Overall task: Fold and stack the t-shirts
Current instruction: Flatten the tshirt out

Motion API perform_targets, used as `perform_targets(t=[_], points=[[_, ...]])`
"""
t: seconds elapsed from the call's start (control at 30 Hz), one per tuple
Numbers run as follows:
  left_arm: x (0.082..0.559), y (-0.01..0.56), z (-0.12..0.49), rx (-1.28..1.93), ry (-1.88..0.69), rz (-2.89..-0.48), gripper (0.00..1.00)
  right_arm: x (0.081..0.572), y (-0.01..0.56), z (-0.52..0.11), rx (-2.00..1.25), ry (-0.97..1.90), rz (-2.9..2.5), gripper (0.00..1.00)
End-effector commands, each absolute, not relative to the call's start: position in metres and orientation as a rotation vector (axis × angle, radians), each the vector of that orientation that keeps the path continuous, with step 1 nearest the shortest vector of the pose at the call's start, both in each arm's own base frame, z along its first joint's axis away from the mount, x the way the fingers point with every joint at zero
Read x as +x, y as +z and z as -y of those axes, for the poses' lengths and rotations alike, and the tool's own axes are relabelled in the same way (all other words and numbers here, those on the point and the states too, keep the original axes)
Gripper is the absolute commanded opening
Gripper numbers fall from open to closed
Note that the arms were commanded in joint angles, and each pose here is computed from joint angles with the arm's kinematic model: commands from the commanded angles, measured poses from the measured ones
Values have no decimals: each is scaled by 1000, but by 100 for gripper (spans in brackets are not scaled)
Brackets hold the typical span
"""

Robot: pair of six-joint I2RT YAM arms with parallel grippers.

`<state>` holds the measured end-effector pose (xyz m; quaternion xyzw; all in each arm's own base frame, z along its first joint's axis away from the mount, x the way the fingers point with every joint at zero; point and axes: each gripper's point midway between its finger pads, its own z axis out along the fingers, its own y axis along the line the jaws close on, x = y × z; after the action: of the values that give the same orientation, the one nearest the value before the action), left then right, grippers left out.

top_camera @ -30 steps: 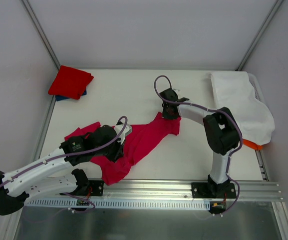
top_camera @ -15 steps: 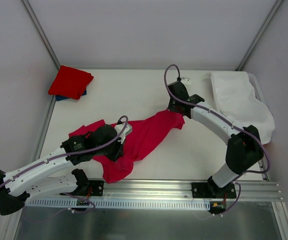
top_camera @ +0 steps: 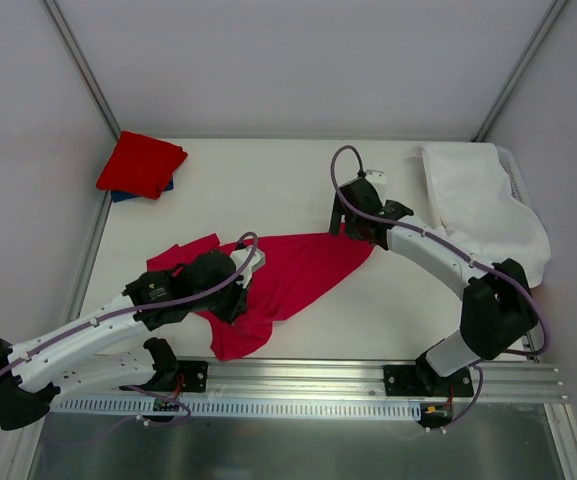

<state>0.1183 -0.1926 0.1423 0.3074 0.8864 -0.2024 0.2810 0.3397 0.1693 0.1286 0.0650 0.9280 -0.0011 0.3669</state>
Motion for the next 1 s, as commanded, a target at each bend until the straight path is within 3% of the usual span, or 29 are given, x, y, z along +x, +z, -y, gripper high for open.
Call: perform_targets(t=[0.0,0.3,0.5,0.63,0.97], points=[[124,144,193,803,-533,-2362,0,328,113,-177,152,1,-2424,95],[125,143,192,802,-541,-2366,0,356,120,-266,3,145,-2444,95],[125,145,192,793,-550,-2354,0,384,111,-317,-48,183,-2475,87],[124,148,191,785,-558,-2341,0,389,100,-309,-31,118,-2475,79],[124,148,192,792,-564,-2339,0,387,92,-228,113,-58,-2474,78]])
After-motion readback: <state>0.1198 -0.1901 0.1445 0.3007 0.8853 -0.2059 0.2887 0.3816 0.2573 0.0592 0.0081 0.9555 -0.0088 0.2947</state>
